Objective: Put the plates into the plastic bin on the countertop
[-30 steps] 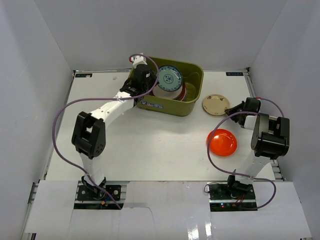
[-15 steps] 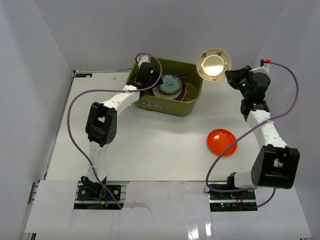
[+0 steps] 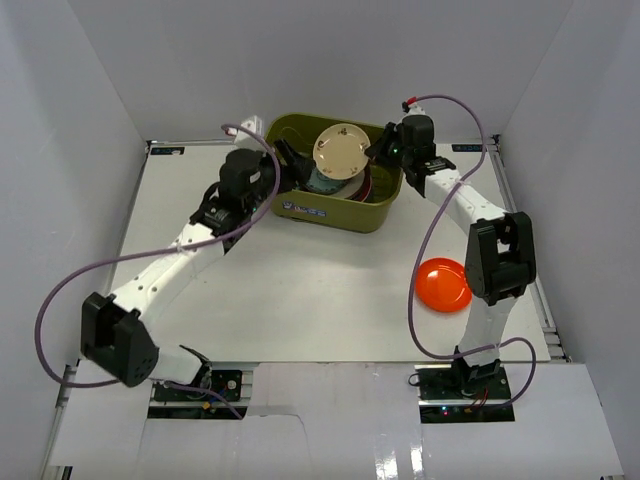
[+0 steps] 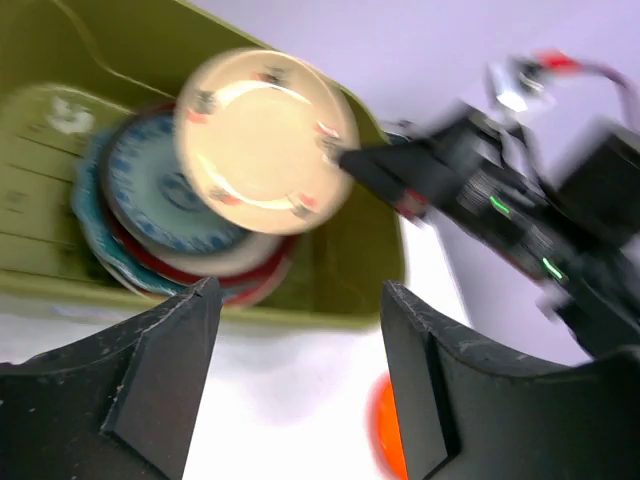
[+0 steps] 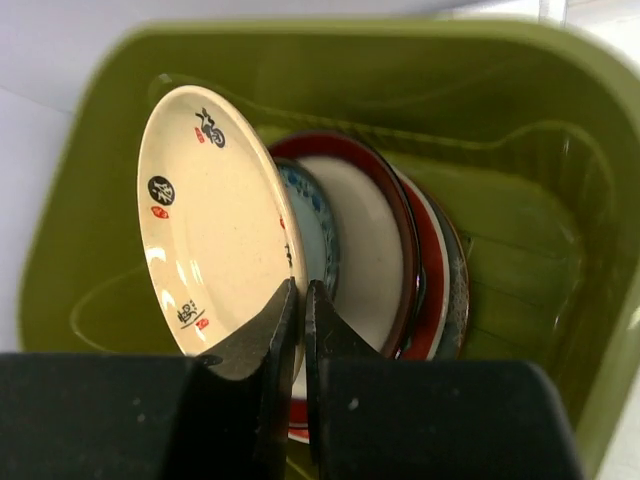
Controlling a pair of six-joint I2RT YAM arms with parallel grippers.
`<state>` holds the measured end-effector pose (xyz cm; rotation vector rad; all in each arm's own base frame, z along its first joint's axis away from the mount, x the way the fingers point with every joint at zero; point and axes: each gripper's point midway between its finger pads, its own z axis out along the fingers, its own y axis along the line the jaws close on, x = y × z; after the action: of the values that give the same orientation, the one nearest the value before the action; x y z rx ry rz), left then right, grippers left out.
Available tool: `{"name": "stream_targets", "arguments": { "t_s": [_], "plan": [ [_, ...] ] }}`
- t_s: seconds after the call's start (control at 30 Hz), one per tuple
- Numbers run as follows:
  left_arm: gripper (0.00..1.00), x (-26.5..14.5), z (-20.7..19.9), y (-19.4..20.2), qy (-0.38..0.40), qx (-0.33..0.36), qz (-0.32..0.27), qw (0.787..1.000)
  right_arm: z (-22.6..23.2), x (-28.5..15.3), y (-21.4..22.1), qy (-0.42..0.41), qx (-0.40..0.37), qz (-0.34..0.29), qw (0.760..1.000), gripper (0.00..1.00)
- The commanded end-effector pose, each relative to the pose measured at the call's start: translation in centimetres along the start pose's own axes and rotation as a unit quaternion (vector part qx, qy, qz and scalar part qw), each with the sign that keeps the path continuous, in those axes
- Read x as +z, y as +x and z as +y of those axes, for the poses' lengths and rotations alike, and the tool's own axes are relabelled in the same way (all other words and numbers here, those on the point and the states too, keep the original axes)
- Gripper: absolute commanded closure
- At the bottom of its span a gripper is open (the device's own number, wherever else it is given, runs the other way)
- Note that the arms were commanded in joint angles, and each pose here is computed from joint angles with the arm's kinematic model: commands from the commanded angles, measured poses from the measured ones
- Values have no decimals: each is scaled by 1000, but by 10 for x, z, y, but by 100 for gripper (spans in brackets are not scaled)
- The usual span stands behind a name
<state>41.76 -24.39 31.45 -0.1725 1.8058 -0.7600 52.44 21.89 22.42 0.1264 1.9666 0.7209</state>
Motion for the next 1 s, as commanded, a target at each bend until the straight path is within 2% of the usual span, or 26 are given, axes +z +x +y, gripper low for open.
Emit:
{"name": "stream_targets", "arguments": {
  "t_s": [0.0, 0.03, 0.1, 0.13, 0.17, 0.23, 0.27, 0.33, 0.37, 0.43, 0.47, 0.53, 0.57, 0.6, 0.7, 0.77, 0.8, 0.83, 0.87, 0.93, 0.97],
  "plan": [
    [26, -26, 10, 98, 3, -3, 109, 994, 16, 10, -8, -4, -23, 3, 1000, 92],
    [26, -31, 7, 115, 4, -1, 125, 992, 17, 13, -6, -4, -23, 6, 1000, 91],
    [27, -45, -10, 154, 19, 2, 161, 987, 24, 12, 0, -14, -22, 22, 999, 77],
    [27, -48, -11, 173, 18, 3, 179, 984, 27, 9, -2, -19, -23, 22, 999, 67],
    [27, -55, -24, 195, 29, 7, 201, 979, 32, 6, -6, -25, -24, 19, 999, 47],
    [26, -53, -31, 228, 28, 11, 235, 972, 46, -15, -28, -36, -31, -3, 999, 36],
    [26, -56, -53, 238, 51, 14, 244, 968, 55, -35, -51, -47, -37, -27, 998, 29],
    [26, -50, -65, 266, 60, 18, 269, 961, 57, -58, -64, -54, -40, -37, 997, 27],
    [27, -52, -85, 271, 83, 16, 273, 958, 60, -86, -88, -59, -42, -67, 995, 27],
    [27, -49, -103, 283, 103, 13, 276, 955, 51, -112, -88, -55, -42, -72, 995, 28],
    [27, -44, -116, 297, 112, 17, 284, 952, 55, -146, -107, -61, -47, -105, 991, 30],
    [28, -39, -127, 313, 118, 20, 294, 948, 55, -175, -107, -65, -50, -122, 989, 31],
    [28, -37, -127, 337, 115, 31, 311, 943, 55, -199, -96, -69, -52, -131, 988, 31],
    [28, -32, -143, 337, 126, 32, 305, 943, 56, -210, -88, -77, -53, -134, 987, 31],
    [29, -14, -152, 373, 116, 59, 311, 941, 62, -245, -60, -110, -43, -144, 983, 32],
    [32, -7, -138, 396, 84, 83, 328, 937, 66, -267, -45, -126, -41, -142, 981, 32],
    [33, 4, -120, 420, 59, 99, 337, 934, 68, -274, -39, -135, -40, -140, 980, 32],
    [35, 12, -126, 420, 52, 105, 335, 935, 75, -280, -29, -155, -32, -128, 979, 32],
    [43, 17, -121, 426, 44, 115, 336, 934, 77, -290, -20, -167, -32, -127, 977, 32],
    [52, 28, -110, 438, 20, 138, 335, 932, 76, -299, -10, -169, -30, -121, 978, 32],
    [69, 30, -107, 440, 15, 148, 333, 931, 77, -309, -8, -170, -33, -127, 977, 32]
  ]
}}
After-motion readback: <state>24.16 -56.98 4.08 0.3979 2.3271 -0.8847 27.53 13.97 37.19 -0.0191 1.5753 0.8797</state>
